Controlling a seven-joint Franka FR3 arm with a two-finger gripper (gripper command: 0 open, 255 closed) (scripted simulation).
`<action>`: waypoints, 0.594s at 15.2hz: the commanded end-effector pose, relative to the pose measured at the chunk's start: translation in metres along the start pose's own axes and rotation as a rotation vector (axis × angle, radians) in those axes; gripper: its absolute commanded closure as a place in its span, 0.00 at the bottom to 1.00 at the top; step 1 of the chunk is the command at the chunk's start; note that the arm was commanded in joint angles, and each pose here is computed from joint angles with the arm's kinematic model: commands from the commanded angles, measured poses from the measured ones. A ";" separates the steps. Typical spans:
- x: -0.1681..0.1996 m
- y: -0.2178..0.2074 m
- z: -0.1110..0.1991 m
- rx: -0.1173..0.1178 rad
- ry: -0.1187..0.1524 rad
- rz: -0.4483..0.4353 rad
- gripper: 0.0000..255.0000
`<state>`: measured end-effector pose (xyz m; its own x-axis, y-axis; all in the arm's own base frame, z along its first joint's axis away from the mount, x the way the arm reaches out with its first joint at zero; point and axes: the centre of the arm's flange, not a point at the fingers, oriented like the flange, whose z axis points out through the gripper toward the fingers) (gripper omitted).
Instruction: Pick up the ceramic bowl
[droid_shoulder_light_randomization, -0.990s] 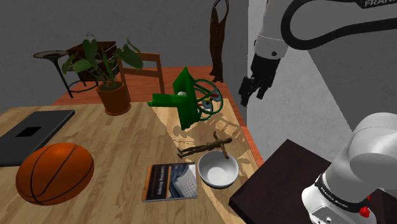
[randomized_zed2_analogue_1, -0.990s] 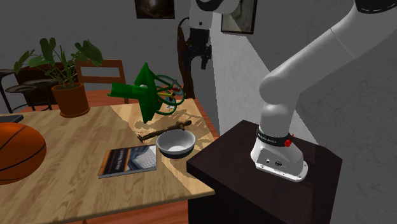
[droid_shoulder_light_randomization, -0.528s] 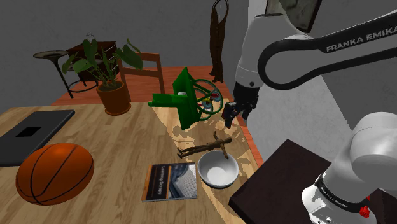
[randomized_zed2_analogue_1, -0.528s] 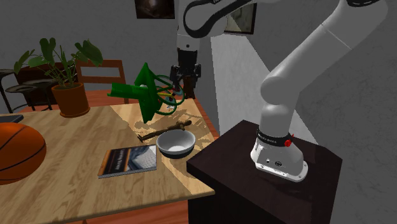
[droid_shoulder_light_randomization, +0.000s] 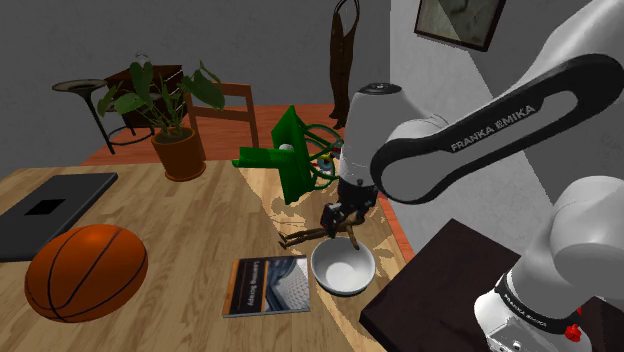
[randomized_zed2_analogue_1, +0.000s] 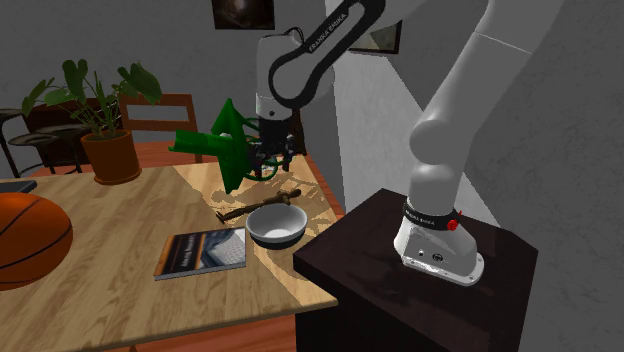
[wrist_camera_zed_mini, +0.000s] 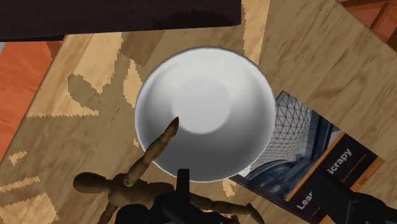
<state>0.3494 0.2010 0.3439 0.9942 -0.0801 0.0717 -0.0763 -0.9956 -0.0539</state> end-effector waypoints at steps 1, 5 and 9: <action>0.002 -0.013 0.022 0.000 0.002 0.005 0.00; 0.004 -0.042 0.067 -0.004 0.002 0.012 0.00; 0.007 -0.071 0.111 -0.008 0.003 0.019 0.00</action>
<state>0.3695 0.2678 0.2494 0.9925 -0.0985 0.0720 -0.0954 -0.9944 -0.0461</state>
